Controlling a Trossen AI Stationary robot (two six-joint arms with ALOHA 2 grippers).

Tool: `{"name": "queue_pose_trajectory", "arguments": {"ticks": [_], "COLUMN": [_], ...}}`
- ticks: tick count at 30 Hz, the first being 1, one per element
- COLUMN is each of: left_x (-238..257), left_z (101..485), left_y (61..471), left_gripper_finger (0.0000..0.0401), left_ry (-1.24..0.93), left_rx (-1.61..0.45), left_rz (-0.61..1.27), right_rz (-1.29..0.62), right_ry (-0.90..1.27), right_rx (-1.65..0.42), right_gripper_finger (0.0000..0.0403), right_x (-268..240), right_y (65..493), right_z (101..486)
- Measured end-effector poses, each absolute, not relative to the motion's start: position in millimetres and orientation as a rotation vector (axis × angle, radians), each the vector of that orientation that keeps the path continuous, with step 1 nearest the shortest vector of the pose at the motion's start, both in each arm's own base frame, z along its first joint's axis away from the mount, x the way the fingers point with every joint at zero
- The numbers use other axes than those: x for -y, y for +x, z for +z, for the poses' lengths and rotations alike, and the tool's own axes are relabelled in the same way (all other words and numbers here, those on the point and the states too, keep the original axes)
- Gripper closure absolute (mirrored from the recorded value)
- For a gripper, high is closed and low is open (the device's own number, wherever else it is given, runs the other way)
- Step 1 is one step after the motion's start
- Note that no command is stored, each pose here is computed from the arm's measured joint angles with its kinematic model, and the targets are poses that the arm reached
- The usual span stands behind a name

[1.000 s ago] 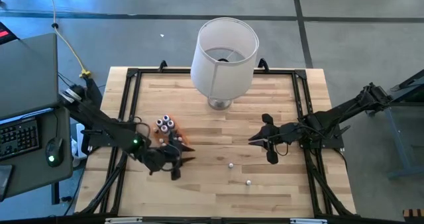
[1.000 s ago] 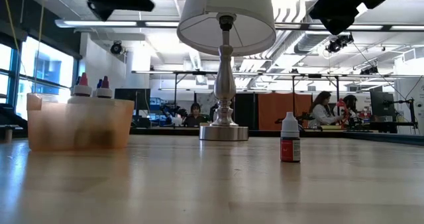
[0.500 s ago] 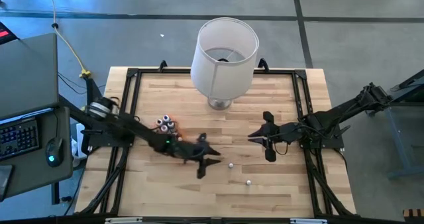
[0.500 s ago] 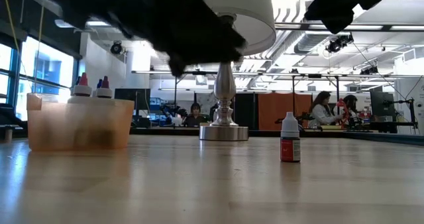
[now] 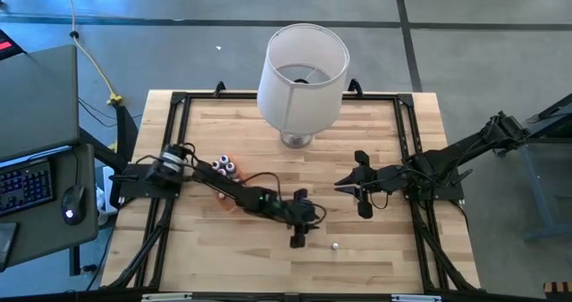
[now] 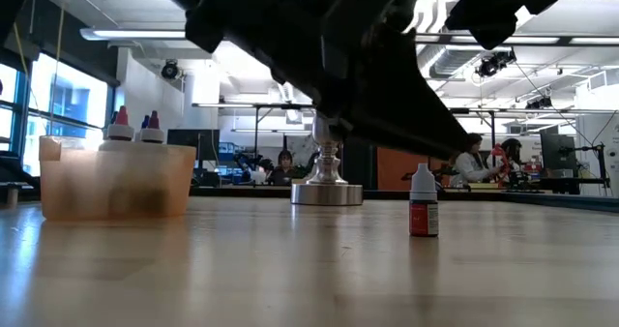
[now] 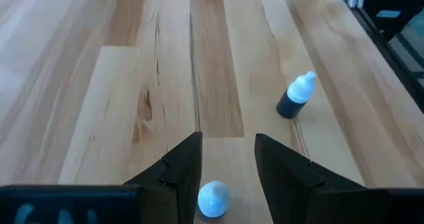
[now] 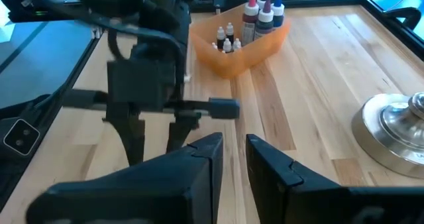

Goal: Pick & Place food coloring
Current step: Put the red food coloring bottle into the orange bin

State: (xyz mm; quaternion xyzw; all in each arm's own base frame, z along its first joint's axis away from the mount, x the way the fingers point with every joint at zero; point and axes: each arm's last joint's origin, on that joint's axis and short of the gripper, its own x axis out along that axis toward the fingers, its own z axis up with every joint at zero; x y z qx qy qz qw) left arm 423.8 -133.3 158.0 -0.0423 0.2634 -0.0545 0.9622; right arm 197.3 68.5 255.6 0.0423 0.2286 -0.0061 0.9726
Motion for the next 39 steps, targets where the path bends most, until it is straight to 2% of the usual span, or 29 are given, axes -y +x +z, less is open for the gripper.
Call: {"name": "queue_pose_trajectory", "arguments": {"ticks": [17, 28, 39], "left_x": [131.5, 129.9, 130.0], "left_z": [143.6, 140.9, 149.0], "left_y": [420.2, 418.1, 417.3], "left_gripper_finger": [0.0266, 0.0374, 0.0391], "left_ry": [-0.124, -0.097, -0.107], "left_rx": [-0.661, -0.689, -0.68], "left_rz": [-0.048, -0.014, -0.046], "right_rz": [-0.012, -0.012, -0.012], "right_ry": [0.085, 0.085, 0.085], "right_rx": [-0.461, -0.461, -0.461], "right_gripper_finger": [0.0348, 0.0348, 0.0348], "right_x": [-68.6, -68.6, -68.6], "right_y": [197.3, 197.3, 197.3], "right_z": [255.6, 255.6, 255.6]}}
